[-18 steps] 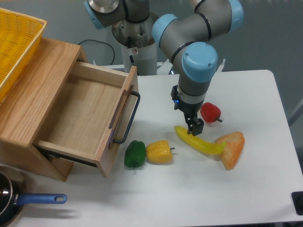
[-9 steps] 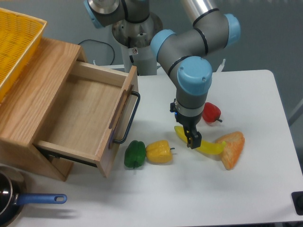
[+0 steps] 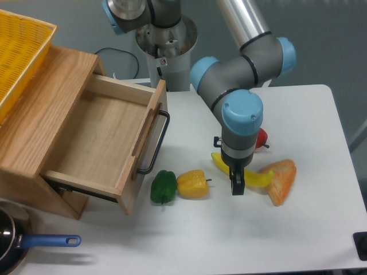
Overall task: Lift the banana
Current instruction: 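Lower the open gripper over the banana's middle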
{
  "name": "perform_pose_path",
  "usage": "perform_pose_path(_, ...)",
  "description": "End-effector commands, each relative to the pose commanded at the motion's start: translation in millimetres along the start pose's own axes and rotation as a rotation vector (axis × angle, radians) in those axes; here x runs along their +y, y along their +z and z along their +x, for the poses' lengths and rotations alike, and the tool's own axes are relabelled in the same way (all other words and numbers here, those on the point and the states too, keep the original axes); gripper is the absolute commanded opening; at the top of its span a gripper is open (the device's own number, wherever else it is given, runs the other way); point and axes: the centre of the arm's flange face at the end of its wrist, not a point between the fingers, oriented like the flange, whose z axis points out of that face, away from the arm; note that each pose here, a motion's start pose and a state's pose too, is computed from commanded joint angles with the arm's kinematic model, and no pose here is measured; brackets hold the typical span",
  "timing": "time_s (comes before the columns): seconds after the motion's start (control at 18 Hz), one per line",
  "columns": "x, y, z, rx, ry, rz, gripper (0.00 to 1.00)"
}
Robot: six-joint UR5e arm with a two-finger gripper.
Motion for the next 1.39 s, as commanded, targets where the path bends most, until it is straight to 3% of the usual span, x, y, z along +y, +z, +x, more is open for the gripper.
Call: perform_pose_path(1.39, 36, 69, 32, 0.031, 0.069, 0.129, 1.0)
